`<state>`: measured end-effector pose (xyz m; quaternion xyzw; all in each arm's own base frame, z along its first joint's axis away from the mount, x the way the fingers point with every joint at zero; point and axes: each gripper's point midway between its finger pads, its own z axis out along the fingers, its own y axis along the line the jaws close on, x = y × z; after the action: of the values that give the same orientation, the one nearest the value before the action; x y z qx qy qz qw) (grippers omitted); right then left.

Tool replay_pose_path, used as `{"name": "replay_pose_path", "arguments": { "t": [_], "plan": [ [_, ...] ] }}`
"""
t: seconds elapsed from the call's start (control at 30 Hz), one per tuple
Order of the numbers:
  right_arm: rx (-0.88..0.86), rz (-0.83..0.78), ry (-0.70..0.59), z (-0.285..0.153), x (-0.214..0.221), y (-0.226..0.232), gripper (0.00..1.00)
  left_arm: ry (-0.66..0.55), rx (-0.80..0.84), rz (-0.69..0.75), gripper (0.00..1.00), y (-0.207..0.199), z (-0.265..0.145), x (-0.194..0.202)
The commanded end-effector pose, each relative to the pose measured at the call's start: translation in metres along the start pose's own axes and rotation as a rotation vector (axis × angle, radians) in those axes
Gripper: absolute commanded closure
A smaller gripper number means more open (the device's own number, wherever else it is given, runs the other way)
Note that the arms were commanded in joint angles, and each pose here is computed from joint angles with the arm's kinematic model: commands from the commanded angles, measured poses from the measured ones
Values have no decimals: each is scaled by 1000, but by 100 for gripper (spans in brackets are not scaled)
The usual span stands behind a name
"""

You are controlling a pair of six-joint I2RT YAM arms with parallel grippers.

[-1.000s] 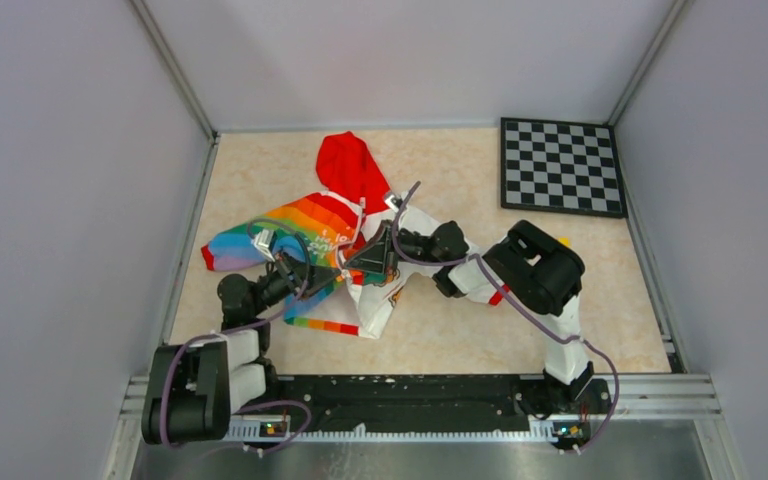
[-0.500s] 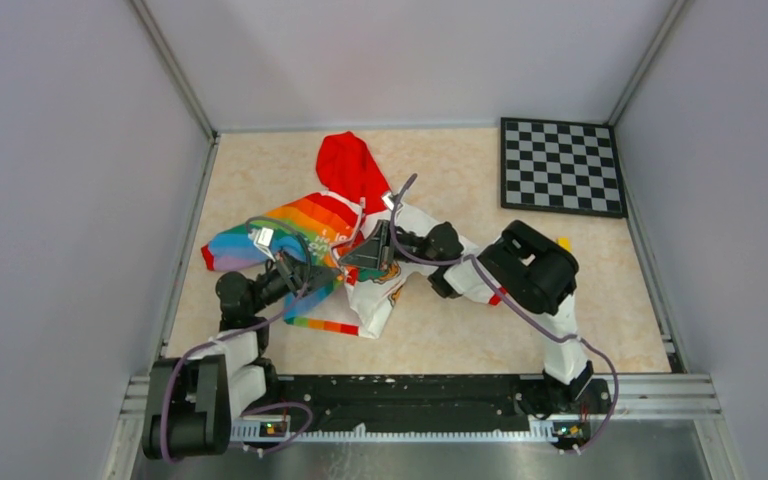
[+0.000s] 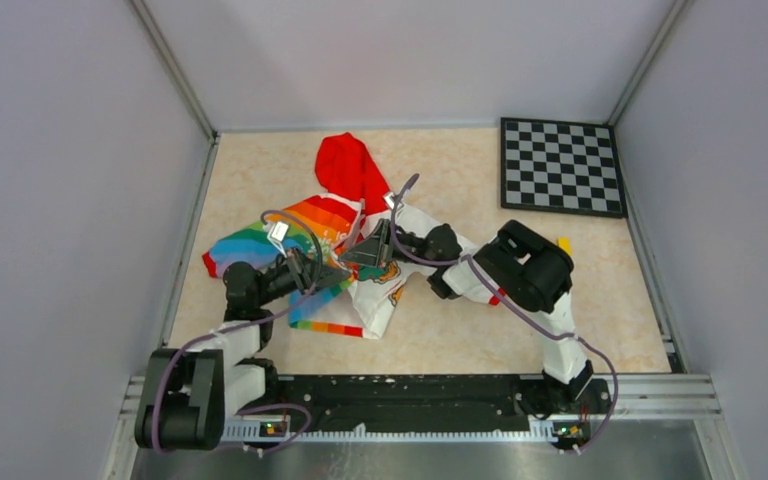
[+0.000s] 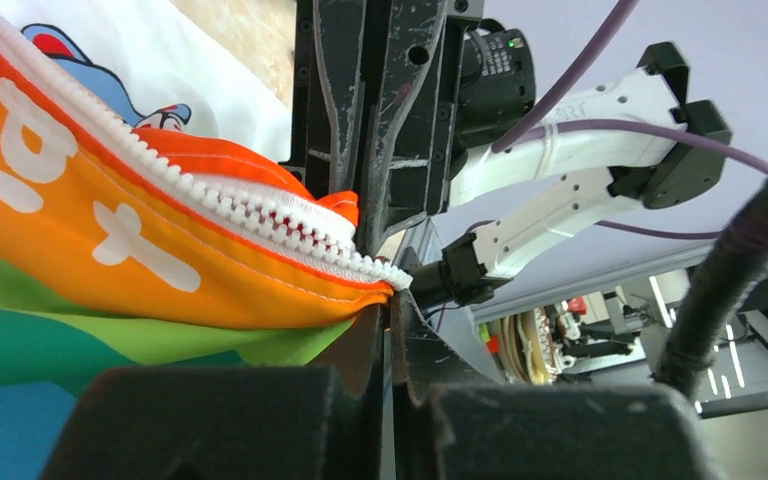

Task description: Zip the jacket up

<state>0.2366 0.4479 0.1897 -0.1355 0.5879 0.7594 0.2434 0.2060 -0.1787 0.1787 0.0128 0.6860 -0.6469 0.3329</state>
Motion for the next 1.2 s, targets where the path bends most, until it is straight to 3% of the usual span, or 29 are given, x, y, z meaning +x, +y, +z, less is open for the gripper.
{"name": "replay_pose_path", "arguments": {
  "t": [0.0, 0.13, 0.67, 0.97, 1.03, 1.17],
  "plan": [
    [-156, -152, -141, -1, -31, 54, 100, 117, -49, 1, 100, 14, 2, 17],
    [-168, -156, -137, -5, -32, 65, 100, 116, -143, 39, 100, 29, 2, 11],
    [-145, -137, -140, -9, -21, 63, 100, 60, -152, 52, 100, 23, 3, 2],
    [-148, -144, -140, -8, -22, 65, 100, 6, -122, 67, 75, 12, 1, -2],
    [-150, -146, -141, -8, -22, 65, 100, 6, -121, 68, 76, 11, 1, -3],
    [-156, -149, -139, -7, -23, 67, 100, 4, -124, 74, 88, 12, 1, -3]
  ]
}}
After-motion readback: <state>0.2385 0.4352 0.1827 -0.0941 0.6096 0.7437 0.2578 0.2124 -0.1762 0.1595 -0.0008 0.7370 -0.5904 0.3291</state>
